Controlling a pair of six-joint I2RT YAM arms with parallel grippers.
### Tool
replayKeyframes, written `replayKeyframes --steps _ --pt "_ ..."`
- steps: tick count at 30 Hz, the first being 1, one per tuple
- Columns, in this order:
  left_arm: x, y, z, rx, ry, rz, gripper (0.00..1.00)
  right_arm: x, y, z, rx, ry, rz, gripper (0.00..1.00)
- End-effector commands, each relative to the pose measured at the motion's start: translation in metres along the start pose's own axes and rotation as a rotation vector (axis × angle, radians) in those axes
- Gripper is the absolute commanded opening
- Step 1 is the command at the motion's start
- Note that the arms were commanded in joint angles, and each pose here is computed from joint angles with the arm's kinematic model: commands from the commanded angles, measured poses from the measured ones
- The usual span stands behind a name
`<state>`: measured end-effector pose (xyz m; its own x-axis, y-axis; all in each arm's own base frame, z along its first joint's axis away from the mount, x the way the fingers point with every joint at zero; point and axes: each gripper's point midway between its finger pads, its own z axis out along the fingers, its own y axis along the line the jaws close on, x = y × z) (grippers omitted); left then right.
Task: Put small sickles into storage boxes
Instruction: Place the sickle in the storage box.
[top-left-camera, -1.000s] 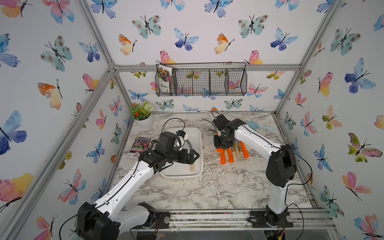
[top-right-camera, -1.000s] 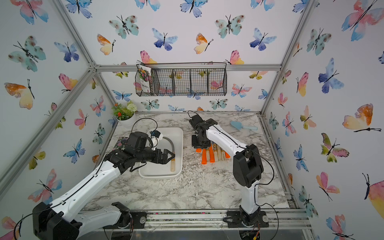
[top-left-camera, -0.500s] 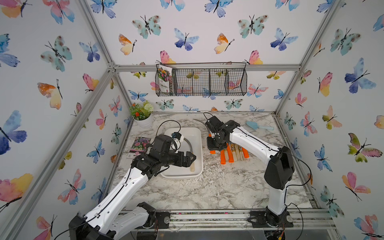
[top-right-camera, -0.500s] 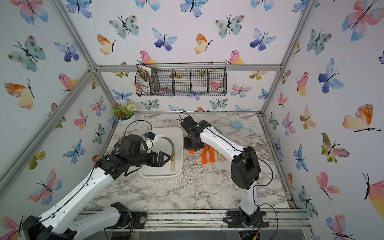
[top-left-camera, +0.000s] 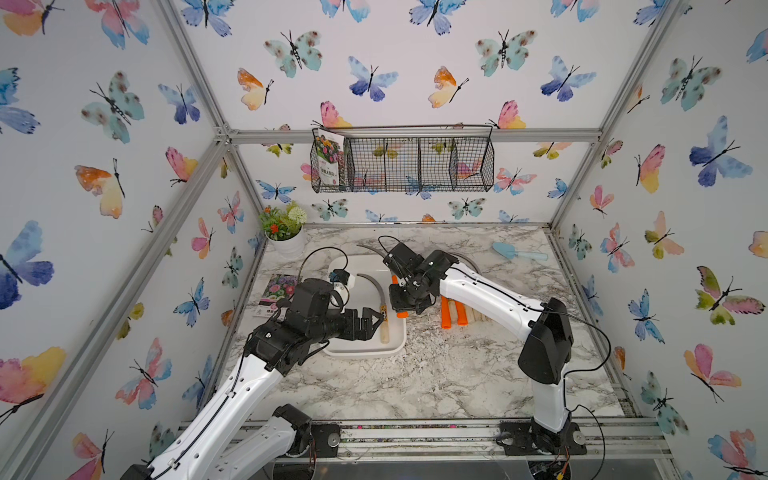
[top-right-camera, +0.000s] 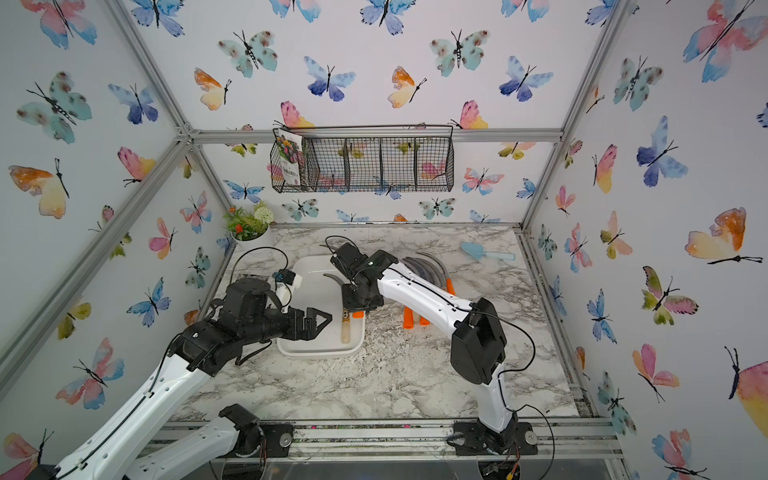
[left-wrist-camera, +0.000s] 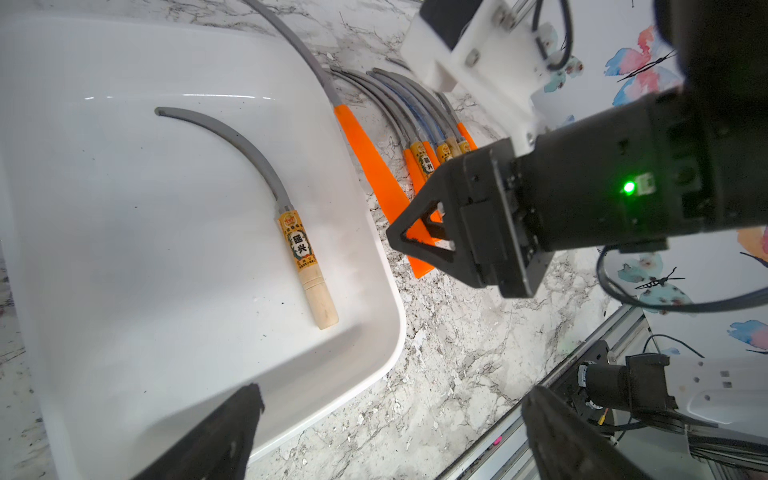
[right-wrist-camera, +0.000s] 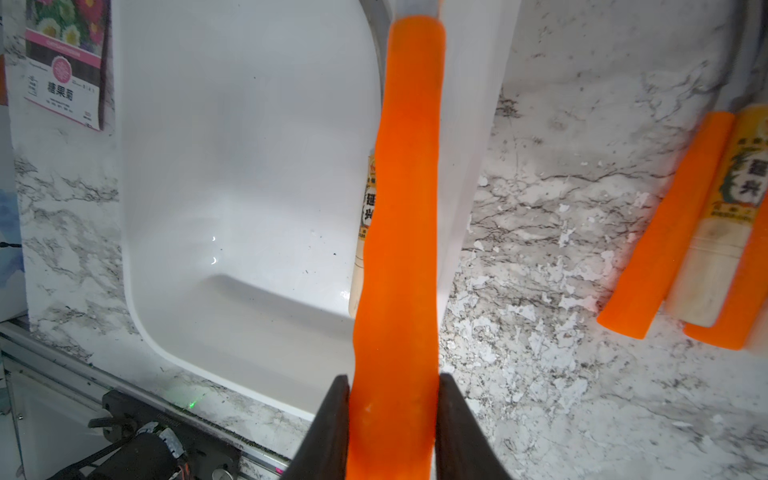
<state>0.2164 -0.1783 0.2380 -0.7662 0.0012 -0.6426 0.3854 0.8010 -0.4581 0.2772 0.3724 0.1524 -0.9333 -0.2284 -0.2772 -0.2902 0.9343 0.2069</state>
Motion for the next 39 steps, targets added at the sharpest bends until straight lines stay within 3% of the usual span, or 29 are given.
replayKeyframes --steps 1,15,29,39 --pt "0.01 0.006 -0.008 -0.029 0.003 -0.037 0.98 0.003 0.008 0.006 0.003 0.004 0.001 0.01" --pt "0.013 0.008 -0.045 -0.062 -0.061 -0.091 0.98 0.02 0.028 0.046 -0.034 0.063 -0.02 0.01" --pt "0.025 0.015 -0.061 -0.093 -0.08 -0.101 0.98 0.026 0.049 0.092 -0.067 0.13 -0.014 0.01" --pt "0.031 0.017 -0.067 -0.093 -0.083 -0.097 0.98 0.03 0.053 0.108 -0.079 0.157 -0.001 0.2"
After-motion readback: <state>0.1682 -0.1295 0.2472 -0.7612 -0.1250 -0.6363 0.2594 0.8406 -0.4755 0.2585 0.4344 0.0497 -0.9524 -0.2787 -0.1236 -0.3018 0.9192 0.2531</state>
